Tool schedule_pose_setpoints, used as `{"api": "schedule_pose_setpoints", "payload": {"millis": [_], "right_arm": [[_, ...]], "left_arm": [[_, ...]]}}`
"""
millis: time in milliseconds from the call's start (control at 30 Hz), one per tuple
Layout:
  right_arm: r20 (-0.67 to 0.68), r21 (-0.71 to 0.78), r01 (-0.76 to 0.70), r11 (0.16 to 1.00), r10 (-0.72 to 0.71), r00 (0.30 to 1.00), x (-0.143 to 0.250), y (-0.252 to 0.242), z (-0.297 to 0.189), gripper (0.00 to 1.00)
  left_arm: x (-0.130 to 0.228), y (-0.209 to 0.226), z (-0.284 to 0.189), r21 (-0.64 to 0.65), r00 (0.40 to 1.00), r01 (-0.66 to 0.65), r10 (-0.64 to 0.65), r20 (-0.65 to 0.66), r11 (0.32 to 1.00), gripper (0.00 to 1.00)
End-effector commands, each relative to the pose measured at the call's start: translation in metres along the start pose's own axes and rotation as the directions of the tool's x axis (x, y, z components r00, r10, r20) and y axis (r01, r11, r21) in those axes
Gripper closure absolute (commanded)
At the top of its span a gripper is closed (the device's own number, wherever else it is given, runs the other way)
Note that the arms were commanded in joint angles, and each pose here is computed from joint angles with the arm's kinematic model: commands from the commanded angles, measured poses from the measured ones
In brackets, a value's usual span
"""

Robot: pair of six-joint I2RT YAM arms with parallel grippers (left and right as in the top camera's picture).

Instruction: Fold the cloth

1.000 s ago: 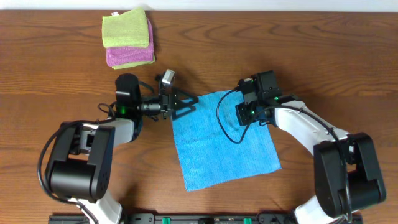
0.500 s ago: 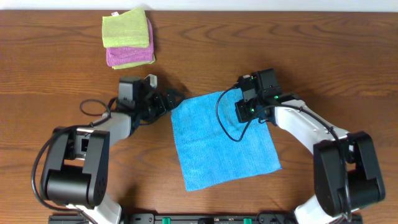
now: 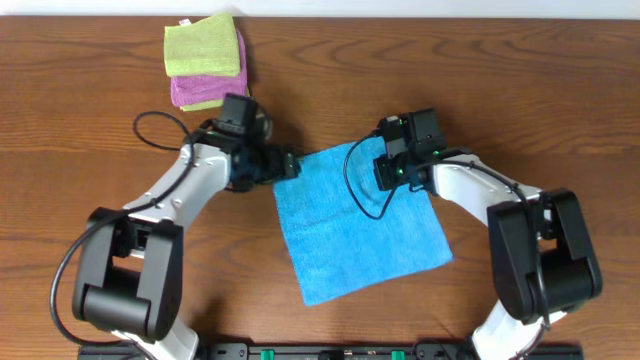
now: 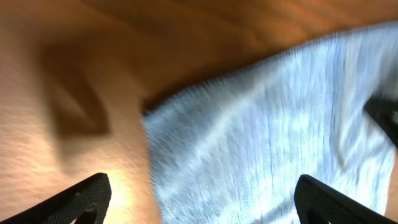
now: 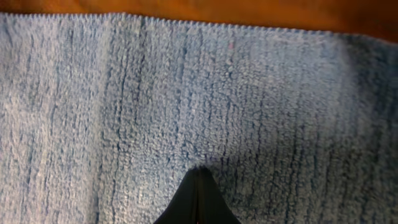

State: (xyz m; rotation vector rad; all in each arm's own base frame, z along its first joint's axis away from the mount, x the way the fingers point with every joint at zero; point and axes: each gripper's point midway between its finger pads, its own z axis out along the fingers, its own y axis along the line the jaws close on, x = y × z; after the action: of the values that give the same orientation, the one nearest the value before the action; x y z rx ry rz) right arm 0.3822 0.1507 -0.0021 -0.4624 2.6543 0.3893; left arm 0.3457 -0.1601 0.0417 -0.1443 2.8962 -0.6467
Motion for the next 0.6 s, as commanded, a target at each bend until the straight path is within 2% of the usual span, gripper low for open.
{"api": "schedule_pose_setpoints", "payload": {"millis": [0, 133, 233, 367, 567], "right_arm": [[-0.045, 0.107, -0.036, 0.994, 0.041, 0.998, 0.015, -0.024, 0.015, 0.99], [-0.051, 0.258, -0.056, 0.965, 0.072, 0.996, 0.021, -0.051, 0.014, 0.99], [-0.058, 0.309, -0.074, 0.948, 0.096, 0.994, 0.025, -0.060, 0.011, 0.99], [-0.070, 0.304, -0.081, 0.949, 0.107, 0.992, 0.028, -0.060, 0.011, 0.99], [-0.072, 0.276, -0.097, 0.956, 0.121, 0.990, 0.029, -0.054, 0.013, 0.99]], "left_arm": [[0.008, -0.012, 0.006, -0.022, 0.999, -0.032, 0.032, -0.011, 0.999, 0.05], [0.010, -0.018, 0.008, -0.031, 1.000, -0.028, 0.028, -0.008, 0.999, 0.05], [0.008, -0.015, 0.008, -0.045, 1.000, -0.024, 0.024, -0.001, 0.999, 0.04], [-0.002, -0.003, 0.007, -0.125, 0.998, -0.015, 0.022, 0.056, 0.992, 0.04], [-0.018, -0.034, 0.010, -0.046, 0.984, -0.112, 0.117, 0.133, 0.993, 0.05]]}}
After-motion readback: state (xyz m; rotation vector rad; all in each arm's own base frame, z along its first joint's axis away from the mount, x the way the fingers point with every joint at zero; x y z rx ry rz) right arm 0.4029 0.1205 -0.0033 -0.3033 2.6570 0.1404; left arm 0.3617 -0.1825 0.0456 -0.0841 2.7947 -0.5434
